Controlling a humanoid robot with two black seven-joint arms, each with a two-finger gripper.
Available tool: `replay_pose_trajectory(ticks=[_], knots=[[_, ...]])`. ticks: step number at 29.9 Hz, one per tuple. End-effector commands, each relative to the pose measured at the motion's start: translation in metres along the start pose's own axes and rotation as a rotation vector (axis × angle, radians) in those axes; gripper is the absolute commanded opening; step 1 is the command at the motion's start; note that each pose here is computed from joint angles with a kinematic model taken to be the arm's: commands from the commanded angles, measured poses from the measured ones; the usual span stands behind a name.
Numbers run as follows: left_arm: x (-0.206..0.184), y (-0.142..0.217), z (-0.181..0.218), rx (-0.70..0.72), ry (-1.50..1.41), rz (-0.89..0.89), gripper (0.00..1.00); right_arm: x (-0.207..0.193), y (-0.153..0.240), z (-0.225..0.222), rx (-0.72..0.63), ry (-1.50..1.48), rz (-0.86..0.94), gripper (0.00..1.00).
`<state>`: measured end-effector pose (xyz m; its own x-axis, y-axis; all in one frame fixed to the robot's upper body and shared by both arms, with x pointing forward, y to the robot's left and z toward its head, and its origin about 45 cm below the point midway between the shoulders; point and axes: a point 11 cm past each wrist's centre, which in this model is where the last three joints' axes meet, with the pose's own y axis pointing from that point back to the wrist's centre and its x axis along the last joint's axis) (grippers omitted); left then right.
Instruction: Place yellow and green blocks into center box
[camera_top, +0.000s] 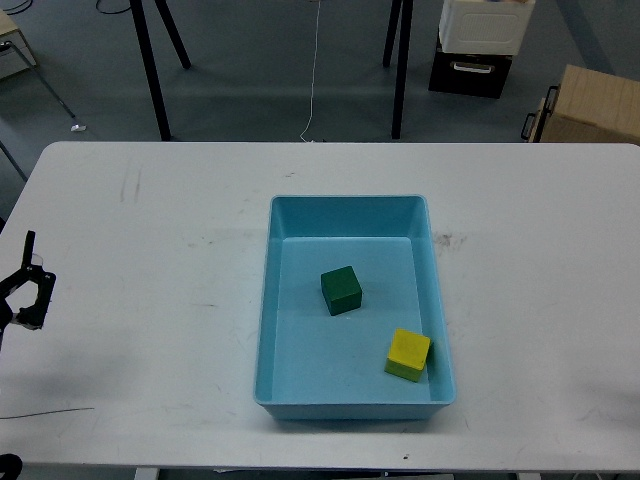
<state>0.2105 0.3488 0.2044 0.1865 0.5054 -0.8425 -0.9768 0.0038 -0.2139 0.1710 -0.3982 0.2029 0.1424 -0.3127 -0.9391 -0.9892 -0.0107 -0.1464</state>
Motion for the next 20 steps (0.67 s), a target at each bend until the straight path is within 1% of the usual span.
replay_pose_trajectory(ticks=[1,8,20], knots=[[-0.0010,0.0046,-0.0163,0.035,0.047,0.005,1.00,-0.0054,-0.0017,0.0024,-0.011,0.003,-0.015,1.00],[-0.0026,0.0042,-0.0220,0.045,0.063,0.001,1.00,-0.0096,-0.0019,0.0069,-0.031,0.006,-0.023,1.00],[-0.0071,0.0024,-0.0250,0.053,0.069,-0.014,1.00,-0.0095,-0.0009,0.0052,-0.025,0.006,-0.021,1.00]])
